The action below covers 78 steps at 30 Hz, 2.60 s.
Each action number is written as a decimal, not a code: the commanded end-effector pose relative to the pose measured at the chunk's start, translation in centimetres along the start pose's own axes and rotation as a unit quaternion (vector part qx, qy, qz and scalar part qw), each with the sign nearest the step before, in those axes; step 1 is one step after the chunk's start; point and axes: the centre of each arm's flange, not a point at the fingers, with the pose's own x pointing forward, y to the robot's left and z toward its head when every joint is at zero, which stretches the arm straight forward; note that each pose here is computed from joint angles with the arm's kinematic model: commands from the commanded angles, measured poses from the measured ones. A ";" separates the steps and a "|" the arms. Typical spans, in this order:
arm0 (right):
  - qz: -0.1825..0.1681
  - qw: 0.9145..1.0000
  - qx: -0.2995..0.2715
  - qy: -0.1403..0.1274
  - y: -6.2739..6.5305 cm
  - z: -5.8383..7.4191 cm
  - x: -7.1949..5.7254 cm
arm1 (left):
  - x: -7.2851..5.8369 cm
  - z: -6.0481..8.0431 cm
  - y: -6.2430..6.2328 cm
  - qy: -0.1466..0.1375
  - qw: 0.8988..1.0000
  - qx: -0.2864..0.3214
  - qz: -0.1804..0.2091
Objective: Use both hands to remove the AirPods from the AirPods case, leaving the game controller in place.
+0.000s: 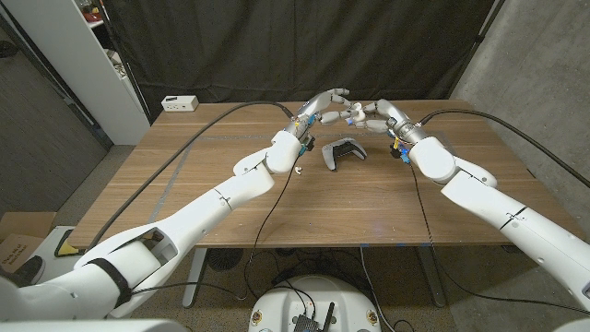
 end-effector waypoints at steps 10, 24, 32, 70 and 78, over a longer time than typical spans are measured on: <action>-0.007 1.000 -0.005 -0.001 0.0 -0.2 -0.2 | -0.4 0.0 -0.3 0.000 0.999 -0.036 0.008; -0.012 1.000 0.002 0.012 -0.8 -1.3 0.4 | -0.2 0.3 0.6 -0.006 0.999 -0.031 0.019; -0.012 1.000 0.005 0.016 -1.0 -1.6 0.8 | 0.0 0.4 0.9 -0.008 0.999 -0.028 0.021; 0.000 0.999 0.010 0.033 -1.0 -2.2 1.2 | -1.6 0.6 3.0 0.001 1.000 0.008 0.030; -0.010 0.999 0.013 0.040 -1.2 -2.4 1.2 | -1.7 0.6 3.7 0.010 1.000 0.022 0.019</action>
